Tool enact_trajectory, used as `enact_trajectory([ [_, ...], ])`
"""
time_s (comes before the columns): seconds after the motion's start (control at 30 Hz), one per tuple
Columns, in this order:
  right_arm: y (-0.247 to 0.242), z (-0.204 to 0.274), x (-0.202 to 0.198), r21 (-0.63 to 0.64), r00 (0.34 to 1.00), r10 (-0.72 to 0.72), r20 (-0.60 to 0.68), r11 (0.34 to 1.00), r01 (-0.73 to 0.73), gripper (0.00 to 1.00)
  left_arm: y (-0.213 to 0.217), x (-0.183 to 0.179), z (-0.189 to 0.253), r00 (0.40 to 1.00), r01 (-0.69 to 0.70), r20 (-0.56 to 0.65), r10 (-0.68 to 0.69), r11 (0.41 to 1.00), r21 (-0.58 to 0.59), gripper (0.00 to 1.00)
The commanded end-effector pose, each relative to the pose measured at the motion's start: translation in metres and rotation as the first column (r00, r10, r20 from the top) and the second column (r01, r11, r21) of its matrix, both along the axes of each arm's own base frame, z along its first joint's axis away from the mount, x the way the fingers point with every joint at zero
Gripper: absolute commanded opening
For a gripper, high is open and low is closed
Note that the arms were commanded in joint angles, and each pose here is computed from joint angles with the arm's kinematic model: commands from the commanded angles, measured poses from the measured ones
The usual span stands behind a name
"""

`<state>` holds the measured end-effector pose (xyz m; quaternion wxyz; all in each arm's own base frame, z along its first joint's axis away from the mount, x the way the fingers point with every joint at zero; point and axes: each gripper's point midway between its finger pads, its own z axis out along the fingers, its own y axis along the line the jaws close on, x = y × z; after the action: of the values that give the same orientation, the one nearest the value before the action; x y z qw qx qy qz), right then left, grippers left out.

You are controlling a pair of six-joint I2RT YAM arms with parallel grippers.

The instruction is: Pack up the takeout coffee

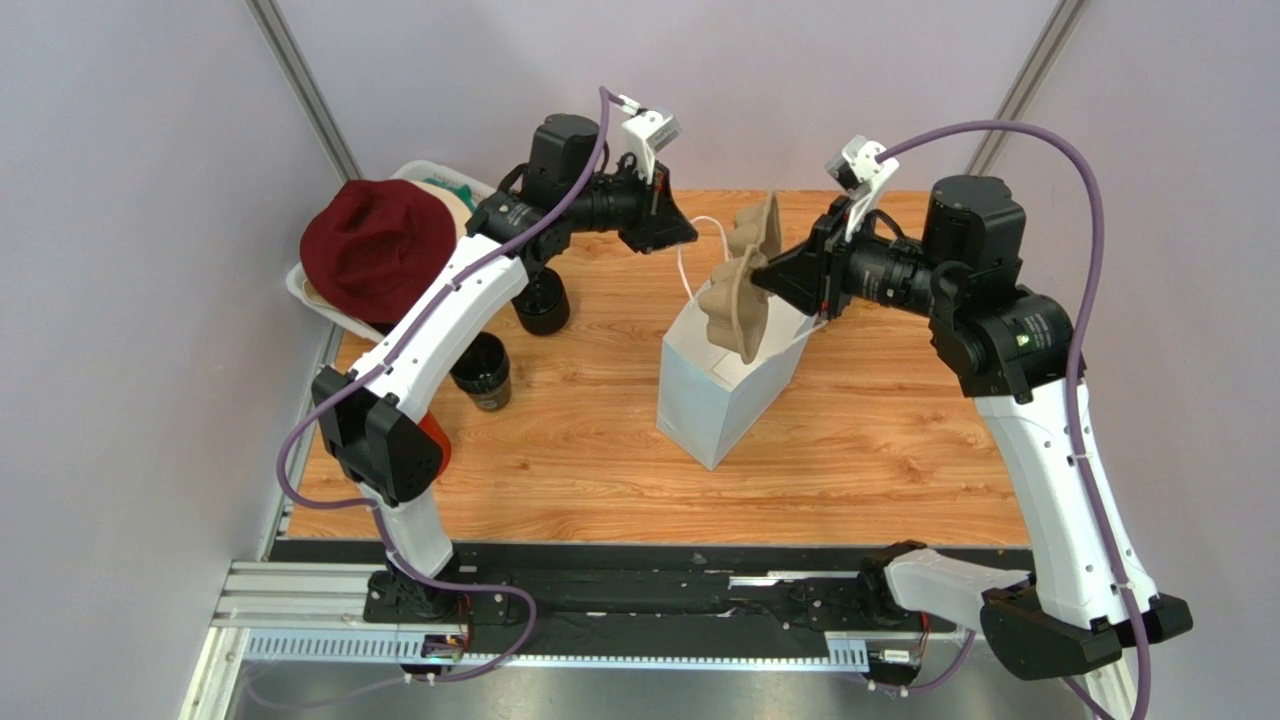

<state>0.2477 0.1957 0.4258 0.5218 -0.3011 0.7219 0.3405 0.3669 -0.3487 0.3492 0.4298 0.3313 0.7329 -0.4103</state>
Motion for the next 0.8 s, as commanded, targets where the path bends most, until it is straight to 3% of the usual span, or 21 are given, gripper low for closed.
enact_trajectory([
  [0.0, 0.006, -0.015, 0.008, 0.002, 0.999, -0.002, -0.051, 1.000, 0.002, 0.09, -0.003, -0.003, 0.024, 0.999, 0.014, 0.038, -0.012, 0.999, -0.053, 0.00],
  [0.53, 0.013, -0.064, 0.026, -0.077, 0.983, -0.028, -0.183, 0.997, 0.014, 0.07, -0.008, -0.005, 0.023, 0.999, 0.037, 0.027, -0.036, 0.998, -0.058, 0.00],
  [0.77, 0.000, -0.077, 0.029, -0.176, 0.975, -0.104, -0.198, 0.982, 0.069, 0.06, -0.007, -0.004, 0.022, 0.999, 0.027, 0.034, -0.026, 0.999, -0.041, 0.00],
])
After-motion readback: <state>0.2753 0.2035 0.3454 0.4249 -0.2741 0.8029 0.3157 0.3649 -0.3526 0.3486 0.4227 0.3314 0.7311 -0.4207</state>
